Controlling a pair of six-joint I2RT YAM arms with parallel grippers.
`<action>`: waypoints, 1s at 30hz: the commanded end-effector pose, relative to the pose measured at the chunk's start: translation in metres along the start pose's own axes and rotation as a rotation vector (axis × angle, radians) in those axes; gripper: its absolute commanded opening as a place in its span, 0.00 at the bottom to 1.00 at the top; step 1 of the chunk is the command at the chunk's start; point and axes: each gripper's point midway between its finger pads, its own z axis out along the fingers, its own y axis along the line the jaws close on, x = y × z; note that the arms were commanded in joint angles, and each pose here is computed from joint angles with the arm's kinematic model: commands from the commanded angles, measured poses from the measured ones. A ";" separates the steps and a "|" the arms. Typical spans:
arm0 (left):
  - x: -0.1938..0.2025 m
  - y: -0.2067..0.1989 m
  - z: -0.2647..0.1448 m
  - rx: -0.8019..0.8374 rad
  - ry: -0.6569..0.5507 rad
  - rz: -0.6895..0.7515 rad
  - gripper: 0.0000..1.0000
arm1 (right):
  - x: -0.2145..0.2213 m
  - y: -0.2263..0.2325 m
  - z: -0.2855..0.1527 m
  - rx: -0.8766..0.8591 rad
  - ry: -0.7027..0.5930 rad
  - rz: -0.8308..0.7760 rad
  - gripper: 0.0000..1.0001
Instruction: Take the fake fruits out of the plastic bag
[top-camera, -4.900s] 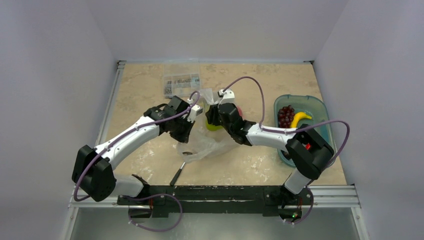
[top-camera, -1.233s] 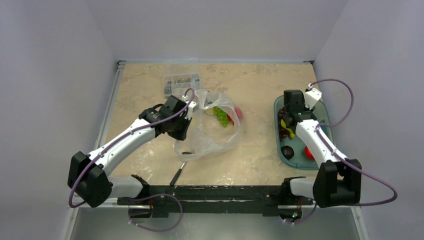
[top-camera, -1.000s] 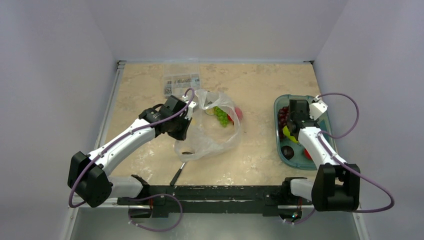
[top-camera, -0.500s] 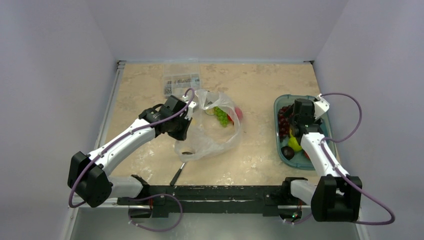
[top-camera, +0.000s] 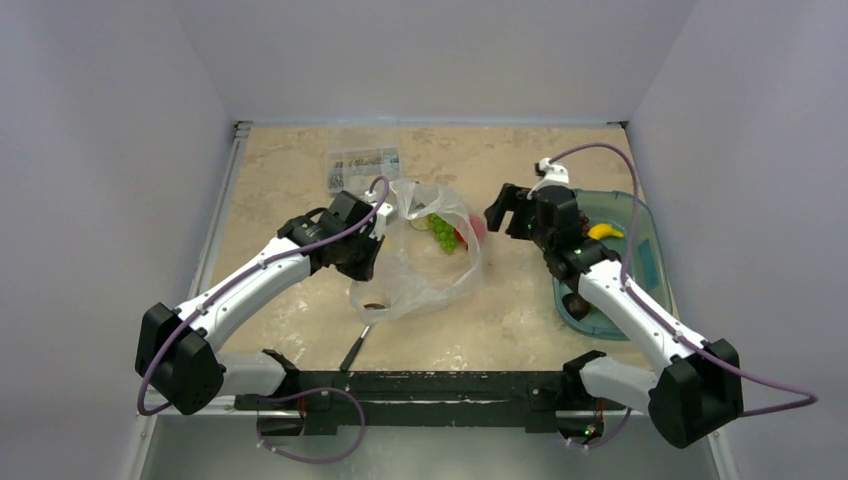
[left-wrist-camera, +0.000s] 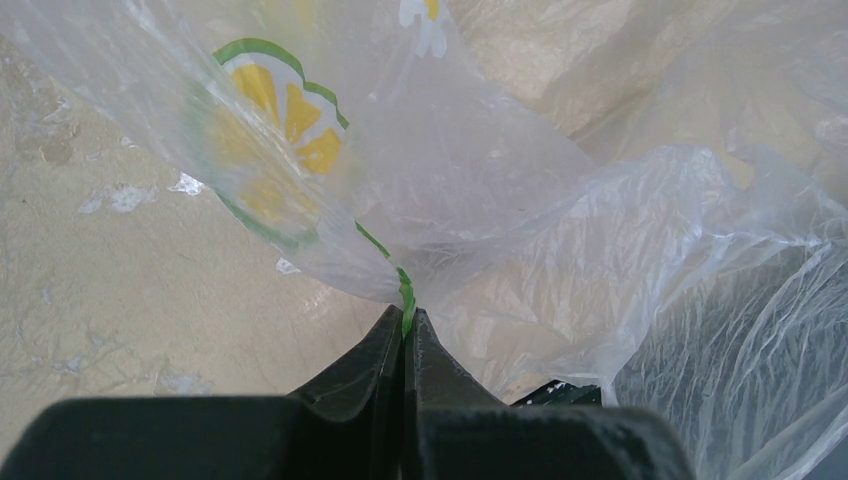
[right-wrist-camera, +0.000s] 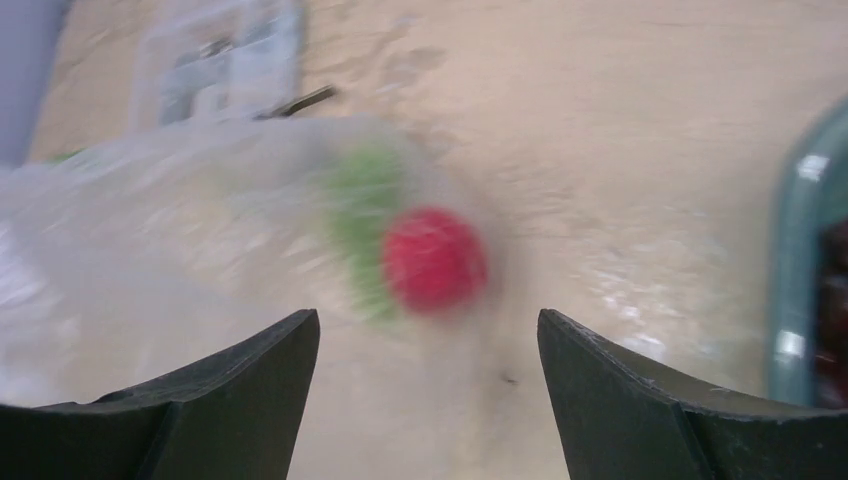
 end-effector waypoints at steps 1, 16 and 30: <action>-0.013 -0.005 -0.008 0.017 -0.046 0.016 0.00 | -0.018 0.080 -0.019 -0.295 -0.065 -0.084 0.76; -0.016 -0.008 -0.011 0.033 -0.058 0.018 0.00 | -0.014 0.150 -0.118 -0.785 -0.099 -0.207 0.62; -0.019 -0.005 -0.012 0.016 -0.086 0.023 0.00 | 0.060 0.207 -0.030 -0.519 -0.135 -0.147 0.44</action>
